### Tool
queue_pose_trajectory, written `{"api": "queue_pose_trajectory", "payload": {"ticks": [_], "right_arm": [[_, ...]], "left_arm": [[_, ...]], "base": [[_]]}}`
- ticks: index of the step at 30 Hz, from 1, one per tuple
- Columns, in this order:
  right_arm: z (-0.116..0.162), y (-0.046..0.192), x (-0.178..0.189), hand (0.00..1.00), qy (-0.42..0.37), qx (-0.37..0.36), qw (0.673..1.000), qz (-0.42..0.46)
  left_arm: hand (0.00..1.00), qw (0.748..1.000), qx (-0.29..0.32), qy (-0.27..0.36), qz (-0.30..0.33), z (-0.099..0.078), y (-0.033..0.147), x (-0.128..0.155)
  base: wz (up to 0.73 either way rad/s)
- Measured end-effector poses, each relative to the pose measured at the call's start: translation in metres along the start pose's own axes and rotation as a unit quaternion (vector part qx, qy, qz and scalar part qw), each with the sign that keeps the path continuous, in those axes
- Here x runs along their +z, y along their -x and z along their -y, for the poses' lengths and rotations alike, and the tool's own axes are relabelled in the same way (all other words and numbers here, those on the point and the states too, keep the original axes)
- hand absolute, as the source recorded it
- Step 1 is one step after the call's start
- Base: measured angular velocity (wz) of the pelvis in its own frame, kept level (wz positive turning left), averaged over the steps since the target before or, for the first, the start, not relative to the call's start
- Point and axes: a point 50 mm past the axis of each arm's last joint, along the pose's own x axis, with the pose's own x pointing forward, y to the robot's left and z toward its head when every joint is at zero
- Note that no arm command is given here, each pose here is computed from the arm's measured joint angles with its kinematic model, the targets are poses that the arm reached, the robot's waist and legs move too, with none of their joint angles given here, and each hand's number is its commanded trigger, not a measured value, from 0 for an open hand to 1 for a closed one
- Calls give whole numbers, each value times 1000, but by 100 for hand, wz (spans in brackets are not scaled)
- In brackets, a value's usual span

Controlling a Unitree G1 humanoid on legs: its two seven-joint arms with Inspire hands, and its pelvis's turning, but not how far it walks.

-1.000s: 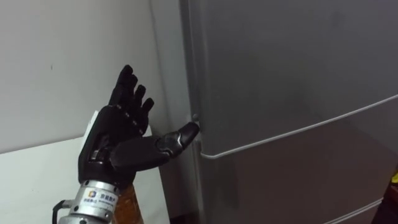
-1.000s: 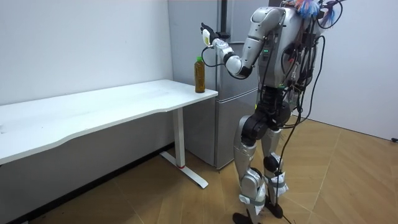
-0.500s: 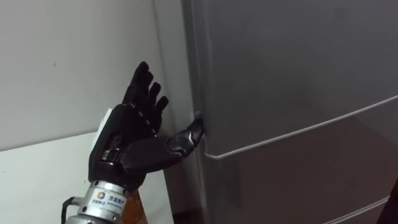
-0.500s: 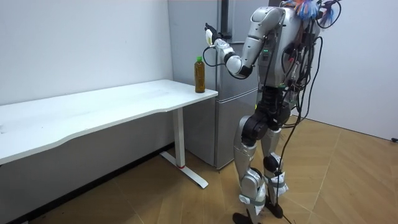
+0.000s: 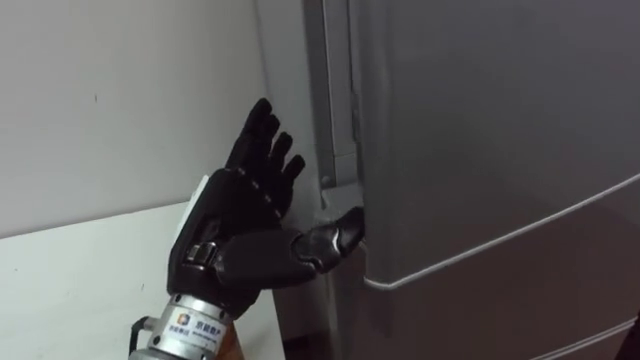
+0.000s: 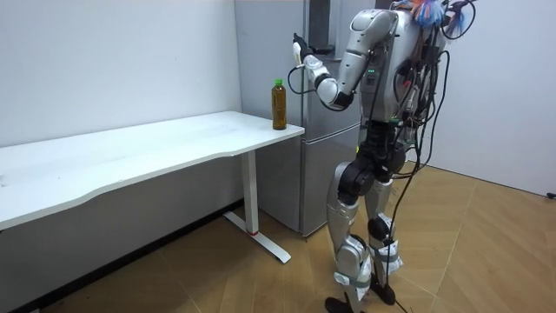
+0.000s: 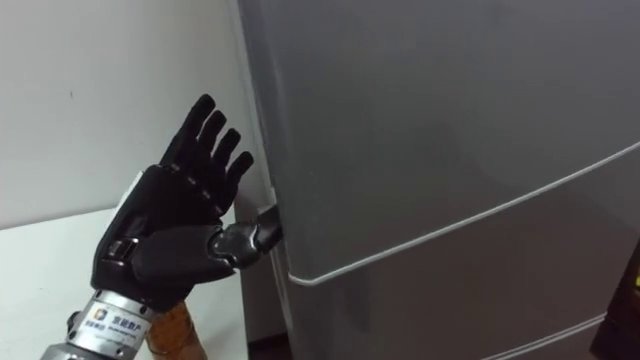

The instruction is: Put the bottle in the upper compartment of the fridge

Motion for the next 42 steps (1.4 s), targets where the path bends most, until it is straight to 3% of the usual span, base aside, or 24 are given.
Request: {"api": "queue_pose_trajectory", "payload": {"ticks": [17, 26, 42], "right_arm": [[-1, 0, 1, 0, 8, 13, 1000, 8], [-2, 0, 1, 0, 9, 17, 1000, 8], [-5, -2, 4, 0, 24, 6, 1000, 8]], "left_arm": [[0, 985, -167, 26, -41, 54, 5, -21], [0, 974, -220, 34, -48, 64, 8, -25], [0, 962, -262, 46, -65, 76, 13, -31]], "base": [[3], [-4], [-6]]}}
